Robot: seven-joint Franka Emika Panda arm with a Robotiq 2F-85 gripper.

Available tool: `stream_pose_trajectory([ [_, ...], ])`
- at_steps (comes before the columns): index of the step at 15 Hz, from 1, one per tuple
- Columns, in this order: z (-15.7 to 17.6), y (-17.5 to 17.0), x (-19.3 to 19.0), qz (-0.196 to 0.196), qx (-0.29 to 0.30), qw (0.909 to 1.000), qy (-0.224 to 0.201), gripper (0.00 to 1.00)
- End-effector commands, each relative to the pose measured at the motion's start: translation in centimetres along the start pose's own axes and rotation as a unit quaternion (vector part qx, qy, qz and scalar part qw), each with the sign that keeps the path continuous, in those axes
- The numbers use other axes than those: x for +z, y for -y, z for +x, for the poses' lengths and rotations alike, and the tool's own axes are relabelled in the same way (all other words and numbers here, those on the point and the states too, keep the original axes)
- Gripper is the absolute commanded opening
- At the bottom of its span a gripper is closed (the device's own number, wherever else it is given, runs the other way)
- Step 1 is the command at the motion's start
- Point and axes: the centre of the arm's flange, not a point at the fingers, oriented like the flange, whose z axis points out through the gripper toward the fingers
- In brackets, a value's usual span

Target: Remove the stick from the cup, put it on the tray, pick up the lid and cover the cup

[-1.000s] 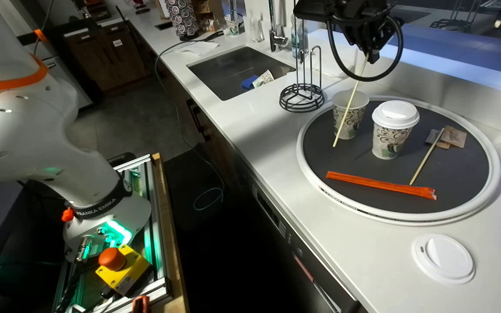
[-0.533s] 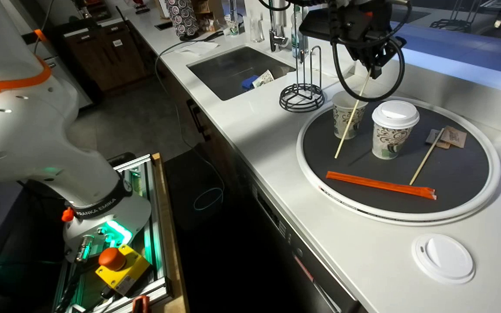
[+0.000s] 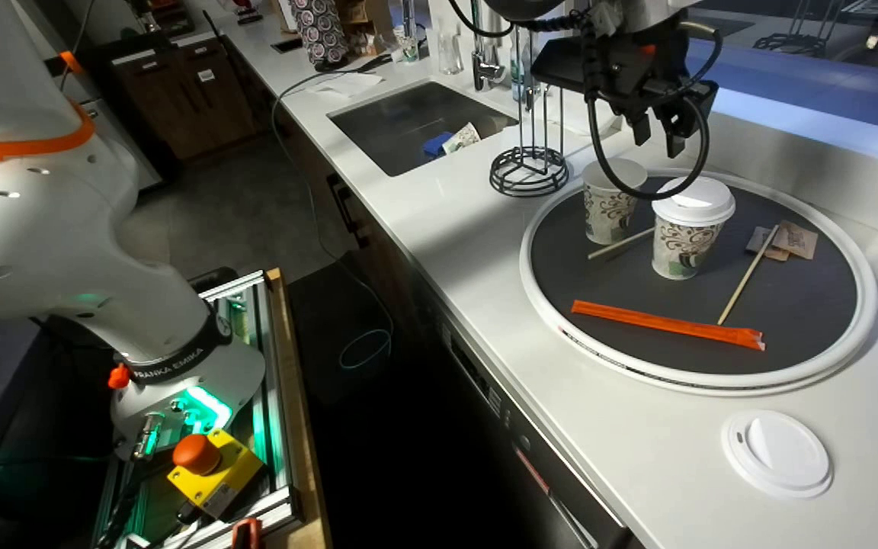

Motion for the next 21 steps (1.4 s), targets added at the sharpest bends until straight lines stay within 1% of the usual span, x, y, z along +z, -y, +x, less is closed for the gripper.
stream_pose_trajectory([
  [1,0.3,-0.2,0.3,0.005,0.007,0.9999,-0.009,0.82],
  [2,0.3,-0.2,0.0,0.008,0.01,0.9999,-0.011,0.91],
  [3,0.4,-0.2,-0.4,0.012,0.019,0.9997,-0.011,0.98],
  [4,0.4,-0.4,-0.9,0.004,0.045,0.9989,-0.012,1.0],
  [5,0.4,-0.9,-1.4,0.007,0.078,0.9969,-0.007,1.0],
  [6,0.4,-1.8,-1.8,-0.004,0.11,0.9939,-0.008,1.0],
  [8,0.0,-3.8,-2.2,-0.009,0.163,0.9865,-0.011,1.0],
  [11,-1.2,-7.9,-1.9,-0.024,0.243,0.9698,-0.004,1.0],
  [12,-1.6,-8.8,-1.8,-0.019,0.268,0.9632,-0.001,1.0],
  [13,-1.6,-7.3,-2.3,-0.026,0.222,0.9745,-0.013,1.0],
  [15,-2.3,-8.9,-2.2,-0.03,0.248,0.9683,-0.009,1.0],
  [18,-2.3,-8.8,-2.0,-0.029,0.254,0.9666,-0.009,1.0],
  [19,-2.0,-9.3,-1.6,-0.038,0.273,0.9613,-0.002,1.0],
  [20,-1.8,-10.7,-1.0,-0.059,0.311,0.9485,0.004,1.0],
  [21,-2.1,-12.2,-0.6,-0.069,0.336,0.9393,0.003,1.0],
])
